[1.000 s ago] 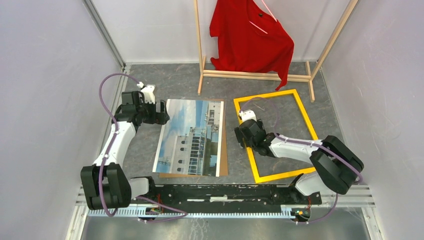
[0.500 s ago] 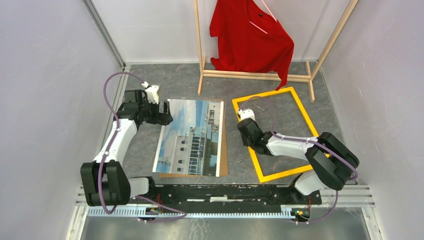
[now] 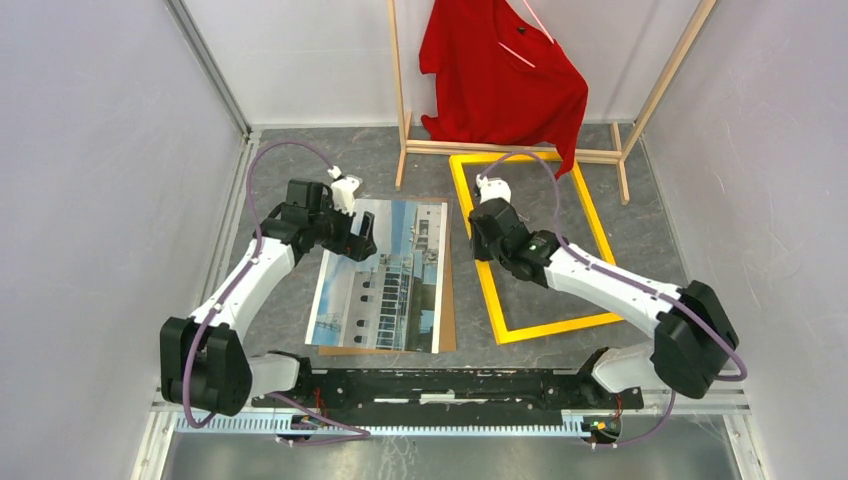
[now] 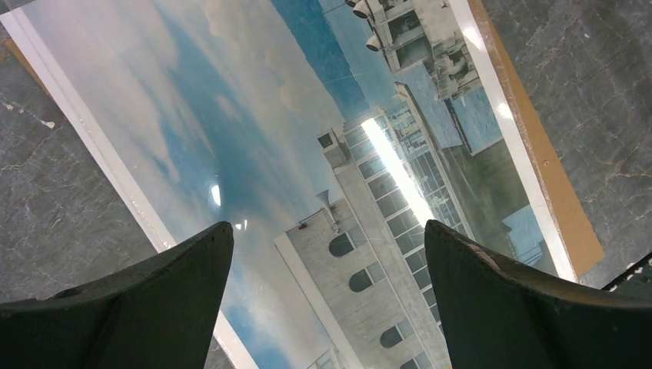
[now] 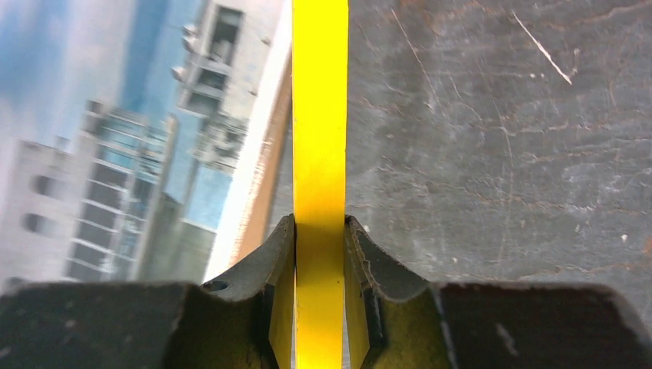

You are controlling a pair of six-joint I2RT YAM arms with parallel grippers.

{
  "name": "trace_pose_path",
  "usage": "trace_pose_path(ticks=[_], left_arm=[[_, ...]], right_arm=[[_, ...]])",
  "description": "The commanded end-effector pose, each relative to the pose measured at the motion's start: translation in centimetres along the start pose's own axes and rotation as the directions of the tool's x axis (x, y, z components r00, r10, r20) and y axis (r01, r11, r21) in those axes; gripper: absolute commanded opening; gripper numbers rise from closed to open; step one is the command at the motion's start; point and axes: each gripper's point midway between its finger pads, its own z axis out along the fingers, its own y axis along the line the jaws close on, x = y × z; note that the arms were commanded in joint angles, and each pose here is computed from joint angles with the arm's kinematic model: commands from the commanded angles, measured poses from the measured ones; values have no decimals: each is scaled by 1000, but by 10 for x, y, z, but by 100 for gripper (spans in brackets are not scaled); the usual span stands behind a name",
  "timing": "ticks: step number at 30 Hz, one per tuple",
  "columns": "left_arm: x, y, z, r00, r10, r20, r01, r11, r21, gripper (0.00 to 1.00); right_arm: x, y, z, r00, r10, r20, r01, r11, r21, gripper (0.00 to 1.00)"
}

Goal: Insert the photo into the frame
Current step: Turn over the photo frame at the center of the board.

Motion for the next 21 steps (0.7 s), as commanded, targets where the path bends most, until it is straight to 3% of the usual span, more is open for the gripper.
trace_pose_path(ticks=[1,8,21], left_arm=[[-9,-4,1,1000,-11,16,11,1000,5,100],[-41,-25,-5,995,19,93,-23,999,47,100],[-89,-52,-26,980,63,191,-80,993,81,100]], right_arm=[[-49,18,-35,987,133,91,-125,988,-92,0],[-92,56,-78,946,311,88,-271,913,-304,0],[-154,110,-147,845,531,-58,-462,672,-580,0]])
